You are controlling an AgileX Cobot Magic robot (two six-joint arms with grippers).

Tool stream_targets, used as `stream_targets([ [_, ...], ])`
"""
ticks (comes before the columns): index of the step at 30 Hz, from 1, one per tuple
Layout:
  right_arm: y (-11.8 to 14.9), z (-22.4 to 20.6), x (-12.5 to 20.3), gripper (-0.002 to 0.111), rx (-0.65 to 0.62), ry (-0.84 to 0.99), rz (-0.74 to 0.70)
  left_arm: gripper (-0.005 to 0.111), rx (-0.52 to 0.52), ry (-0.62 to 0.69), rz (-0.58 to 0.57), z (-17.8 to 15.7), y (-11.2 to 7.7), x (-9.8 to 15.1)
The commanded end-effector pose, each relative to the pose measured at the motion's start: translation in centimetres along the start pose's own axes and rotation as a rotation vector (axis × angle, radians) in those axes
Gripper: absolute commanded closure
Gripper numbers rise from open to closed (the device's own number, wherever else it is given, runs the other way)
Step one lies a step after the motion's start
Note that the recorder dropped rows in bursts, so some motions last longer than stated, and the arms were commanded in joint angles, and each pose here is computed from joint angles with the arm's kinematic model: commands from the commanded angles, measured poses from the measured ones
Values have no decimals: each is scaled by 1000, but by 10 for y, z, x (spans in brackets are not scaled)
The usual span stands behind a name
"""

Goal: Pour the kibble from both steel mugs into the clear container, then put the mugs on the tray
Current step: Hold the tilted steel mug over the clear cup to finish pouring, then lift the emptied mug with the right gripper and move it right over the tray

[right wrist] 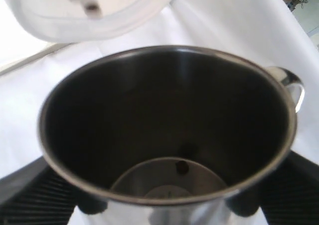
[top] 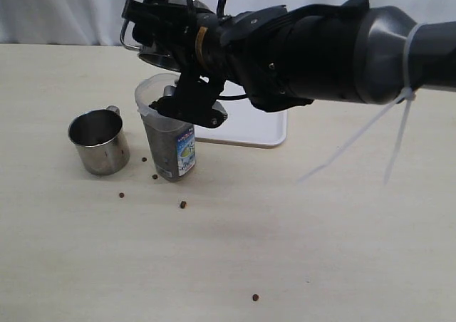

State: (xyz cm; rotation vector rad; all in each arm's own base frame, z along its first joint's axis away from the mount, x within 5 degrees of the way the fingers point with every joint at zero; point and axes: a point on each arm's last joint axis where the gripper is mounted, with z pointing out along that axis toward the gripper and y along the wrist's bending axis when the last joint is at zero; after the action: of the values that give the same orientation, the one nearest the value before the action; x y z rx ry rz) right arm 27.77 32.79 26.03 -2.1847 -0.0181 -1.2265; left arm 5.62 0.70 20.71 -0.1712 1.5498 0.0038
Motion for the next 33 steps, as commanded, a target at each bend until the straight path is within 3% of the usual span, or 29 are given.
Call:
stream_targets([
  [1,-4,-3,6,103,12,19,-15,107,1,-4,-1,0,0,0],
  [8,-4,-3,6,103,11,19,-37,107,1,-4,-1,0,0,0],
  [10,-4,-3,6,103,12,19,19,107,1,-4,-1,0,0,0],
  [18,8,-7,23,103,-26,223,890,107,1,-4,-1,0,0,0],
  [24,16,-14,30,103,-71,312,1178,107,1,-4,-1,0,0,0],
  [26,33,-13,32,103,-133,339,1357,107,1,-4,-1,0,0,0],
  [27,52,-14,38,103,-155,384,1482,107,1,-4,-1,0,0,0],
  [32,131,-19,50,103,-191,438,1833,107,1,-5,-1,0,0,0],
  [33,152,-17,57,103,-173,420,2006,107,1,-5,-1,0,0,0],
])
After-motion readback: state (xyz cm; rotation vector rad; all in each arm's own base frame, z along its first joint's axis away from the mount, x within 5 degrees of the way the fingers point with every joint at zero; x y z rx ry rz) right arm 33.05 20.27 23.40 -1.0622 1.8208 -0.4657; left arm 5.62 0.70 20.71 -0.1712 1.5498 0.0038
